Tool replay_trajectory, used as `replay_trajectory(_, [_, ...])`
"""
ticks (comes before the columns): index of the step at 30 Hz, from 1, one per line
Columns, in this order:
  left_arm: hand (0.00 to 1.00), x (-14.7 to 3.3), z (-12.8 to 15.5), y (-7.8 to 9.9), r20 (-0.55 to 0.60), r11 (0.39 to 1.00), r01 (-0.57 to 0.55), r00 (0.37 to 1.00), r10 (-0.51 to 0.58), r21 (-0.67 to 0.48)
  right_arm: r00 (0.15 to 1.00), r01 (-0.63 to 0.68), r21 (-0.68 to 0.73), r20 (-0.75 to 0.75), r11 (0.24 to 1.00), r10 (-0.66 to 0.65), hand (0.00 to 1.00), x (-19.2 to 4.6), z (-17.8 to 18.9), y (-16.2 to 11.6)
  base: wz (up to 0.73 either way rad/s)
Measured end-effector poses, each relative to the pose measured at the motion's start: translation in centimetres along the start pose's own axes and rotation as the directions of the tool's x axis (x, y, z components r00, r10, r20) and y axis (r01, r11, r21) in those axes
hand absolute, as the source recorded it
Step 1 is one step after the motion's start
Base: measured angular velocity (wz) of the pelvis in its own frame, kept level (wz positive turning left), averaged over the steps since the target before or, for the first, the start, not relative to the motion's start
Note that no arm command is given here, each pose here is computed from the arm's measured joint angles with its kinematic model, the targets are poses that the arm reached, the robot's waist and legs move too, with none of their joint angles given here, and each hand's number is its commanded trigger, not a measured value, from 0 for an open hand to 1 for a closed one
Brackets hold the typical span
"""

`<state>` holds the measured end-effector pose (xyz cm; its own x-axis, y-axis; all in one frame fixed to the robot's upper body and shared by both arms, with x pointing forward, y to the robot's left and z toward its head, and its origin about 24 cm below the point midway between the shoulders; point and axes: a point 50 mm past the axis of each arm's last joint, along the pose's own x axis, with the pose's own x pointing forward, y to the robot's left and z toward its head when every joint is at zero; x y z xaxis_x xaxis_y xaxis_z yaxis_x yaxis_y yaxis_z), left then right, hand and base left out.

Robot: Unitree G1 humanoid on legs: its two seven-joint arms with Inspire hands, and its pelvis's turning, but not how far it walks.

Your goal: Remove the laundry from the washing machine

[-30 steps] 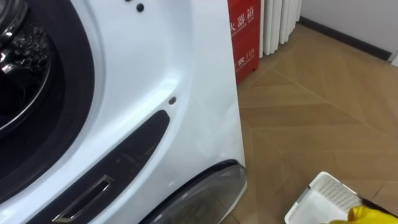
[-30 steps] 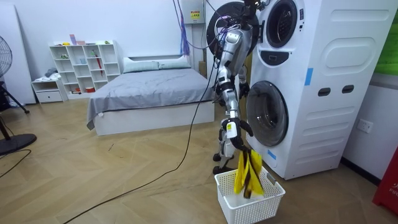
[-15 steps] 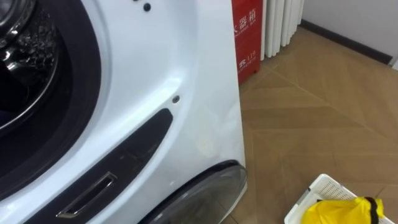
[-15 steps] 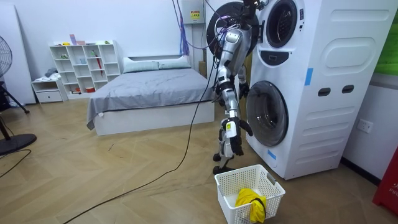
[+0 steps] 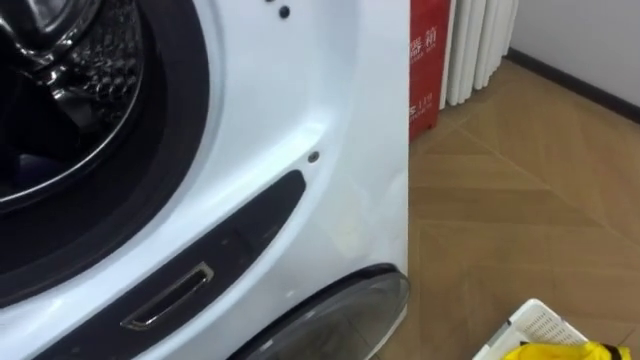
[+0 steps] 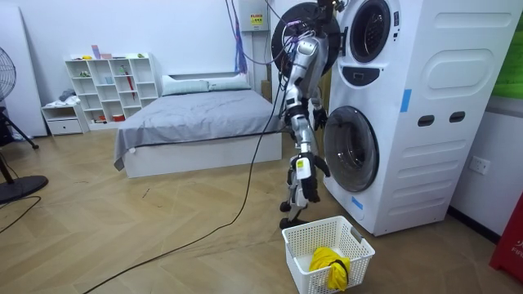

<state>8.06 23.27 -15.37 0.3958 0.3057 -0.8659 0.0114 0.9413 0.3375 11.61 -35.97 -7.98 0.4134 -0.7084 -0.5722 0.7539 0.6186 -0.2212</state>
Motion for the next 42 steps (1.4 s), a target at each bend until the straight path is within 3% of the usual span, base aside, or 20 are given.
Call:
replay_trajectory(8, [0.0,-1.0,-2.4,0.2,-0.009,1.0,-0.01,1.0,0.009,-0.028,0.997,0.038,0.021,-0.065,0.999,-0.037,0.0,-0.5,-1.9,-2.1,0.2])
replay_trajectory(13, [0.0,-1.2,-3.5,0.6,-0.045,0.998,-0.061,0.997,0.06,-0.023,0.955,0.107,0.056,-0.283,0.993,-0.087,0.0,-2.2,-7.7,-3.0,0.42])
replay_trajectory(17, [0.0,-1.2,-3.4,-0.6,-0.059,0.997,-0.054,0.997,0.051,-0.047,0.909,0.08,0.035,-0.412,0.996,-0.059,0.0,-3.6,-10.9,-2.3,0.37])
replay_trajectory(24, [0.0,-1.0,-3.3,-1.5,-0.084,0.999,-0.027,0.996,0.025,-0.024,0.828,-0.14,-0.113,-0.558,0.984,0.053,0.0,-5.4,-14.1,0.4,0.25])
replay_trajectory(31, [0.0,-0.7,-2.9,-0.8,-0.07,0.999,-0.042,0.997,0.043,0.017,0.819,-0.426,-0.341,-0.539,0.838,0.197,0.0,-5.5,-13.5,4.3,0.19])
replay_trajectory(37, [0.0,-0.7,-3.1,-0.3,-0.08,0.998,-0.064,0.995,0.063,-0.003,0.781,-0.556,-0.41,-0.555,0.723,0.286,0.0,-6.2,-13.8,6.1,0.14])
replay_trajectory(42, [0.0,-0.9,-3.9,-0.3,-0.099,0.998,-0.061,0.993,0.061,-0.001,0.772,-0.58,-0.433,-0.563,0.69,0.295,0.0,-6.5,-14.0,6.3,0.02])
